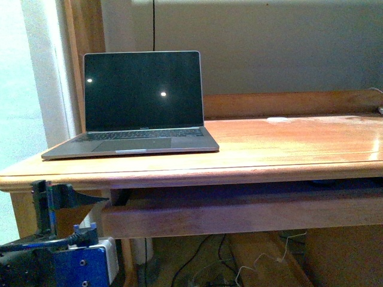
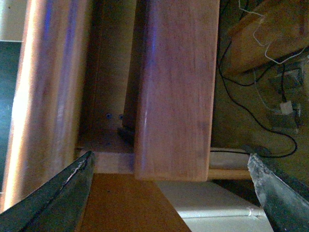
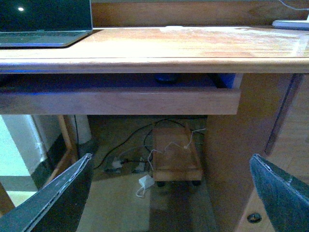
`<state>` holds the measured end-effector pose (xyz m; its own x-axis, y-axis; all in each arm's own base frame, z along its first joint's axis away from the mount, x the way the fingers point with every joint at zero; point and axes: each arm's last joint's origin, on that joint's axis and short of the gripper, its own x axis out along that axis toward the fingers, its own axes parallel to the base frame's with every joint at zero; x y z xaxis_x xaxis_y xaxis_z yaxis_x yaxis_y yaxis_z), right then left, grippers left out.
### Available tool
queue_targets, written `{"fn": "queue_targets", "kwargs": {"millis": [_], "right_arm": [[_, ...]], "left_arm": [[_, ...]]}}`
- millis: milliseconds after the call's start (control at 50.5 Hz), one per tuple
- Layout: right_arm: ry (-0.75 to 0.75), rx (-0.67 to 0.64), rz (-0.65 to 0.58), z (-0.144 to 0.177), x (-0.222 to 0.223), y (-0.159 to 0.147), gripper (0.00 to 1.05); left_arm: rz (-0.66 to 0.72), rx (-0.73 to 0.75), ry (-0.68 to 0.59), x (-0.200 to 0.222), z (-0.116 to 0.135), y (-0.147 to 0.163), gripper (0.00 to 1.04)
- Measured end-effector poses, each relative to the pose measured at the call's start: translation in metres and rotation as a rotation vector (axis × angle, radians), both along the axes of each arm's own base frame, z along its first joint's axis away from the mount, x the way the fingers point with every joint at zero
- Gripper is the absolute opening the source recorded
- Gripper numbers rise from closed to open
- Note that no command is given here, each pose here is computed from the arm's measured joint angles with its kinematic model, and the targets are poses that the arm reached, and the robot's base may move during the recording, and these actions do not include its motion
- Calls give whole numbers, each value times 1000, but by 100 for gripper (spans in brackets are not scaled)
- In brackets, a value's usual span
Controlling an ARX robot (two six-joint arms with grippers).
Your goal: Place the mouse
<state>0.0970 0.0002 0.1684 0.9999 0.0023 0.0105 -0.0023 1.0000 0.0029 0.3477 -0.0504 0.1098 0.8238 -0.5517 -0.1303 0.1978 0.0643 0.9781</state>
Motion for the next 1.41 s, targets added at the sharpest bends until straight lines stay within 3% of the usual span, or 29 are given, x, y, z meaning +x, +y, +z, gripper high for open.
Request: {"fn": "queue_targets", "kwargs": {"millis": [416, 535, 614, 812, 891, 1228, 1406], "right_arm": [[0, 0, 0, 0, 0, 0, 97], [0, 0, 0, 0, 0, 0, 97], [0, 0, 0, 0, 0, 0, 97], [0, 0, 0, 0, 0, 0, 97], [0, 0, -1, 0, 0, 0, 97], [0, 0, 0, 0, 0, 0, 97], [0, 0, 0, 0, 0, 0, 97]], "left_arm": [[-93, 7, -77, 50, -33, -22, 97], [-73, 2, -31, 54, -38, -29, 97], [-43, -7, 70, 51, -34, -33, 97], [-31, -95, 548, 19, -6, -33, 98], [-34, -123, 665, 1, 3, -30, 98], [26, -403, 1005, -85, 38, -29, 97], [167, -592, 1068, -110, 56, -32, 97]]}}
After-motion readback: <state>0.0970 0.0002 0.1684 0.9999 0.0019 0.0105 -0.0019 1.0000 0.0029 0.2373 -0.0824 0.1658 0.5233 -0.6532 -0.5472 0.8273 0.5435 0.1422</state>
